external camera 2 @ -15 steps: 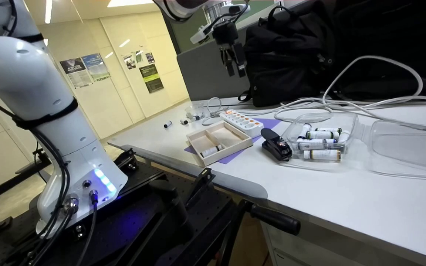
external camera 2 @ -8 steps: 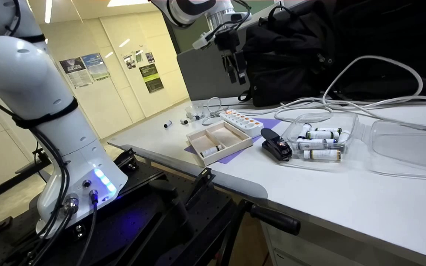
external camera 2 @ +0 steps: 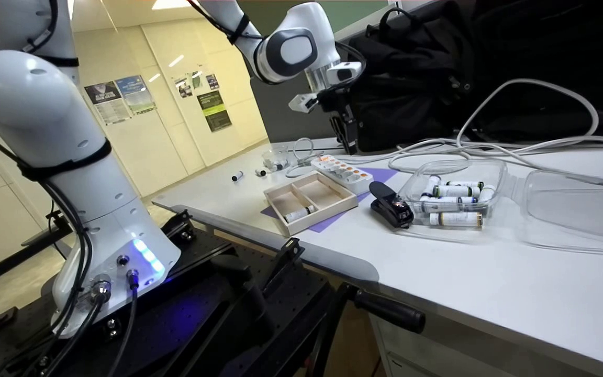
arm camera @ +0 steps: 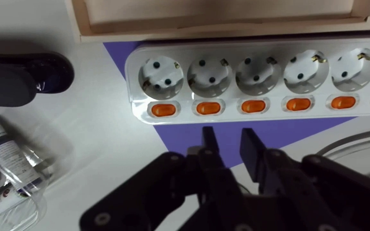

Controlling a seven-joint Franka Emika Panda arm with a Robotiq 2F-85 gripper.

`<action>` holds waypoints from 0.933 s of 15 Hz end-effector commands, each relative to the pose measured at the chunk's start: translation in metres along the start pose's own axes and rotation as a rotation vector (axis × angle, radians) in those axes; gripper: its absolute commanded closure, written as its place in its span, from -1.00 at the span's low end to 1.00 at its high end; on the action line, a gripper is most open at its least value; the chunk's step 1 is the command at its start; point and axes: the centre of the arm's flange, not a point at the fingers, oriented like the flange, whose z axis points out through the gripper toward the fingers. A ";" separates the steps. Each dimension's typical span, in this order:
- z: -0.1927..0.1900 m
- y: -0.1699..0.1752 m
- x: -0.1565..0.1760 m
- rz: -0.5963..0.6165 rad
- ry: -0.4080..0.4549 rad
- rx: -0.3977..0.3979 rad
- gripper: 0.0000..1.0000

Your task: Push down the first button from the right of the adaptor.

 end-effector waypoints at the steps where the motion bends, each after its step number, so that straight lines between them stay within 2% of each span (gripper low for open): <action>1: 0.020 -0.009 0.013 0.045 0.022 -0.032 0.99; 7: 0.036 0.000 0.023 0.053 0.011 -0.182 1.00; 14: 0.041 0.005 0.022 0.043 -0.060 -0.254 1.00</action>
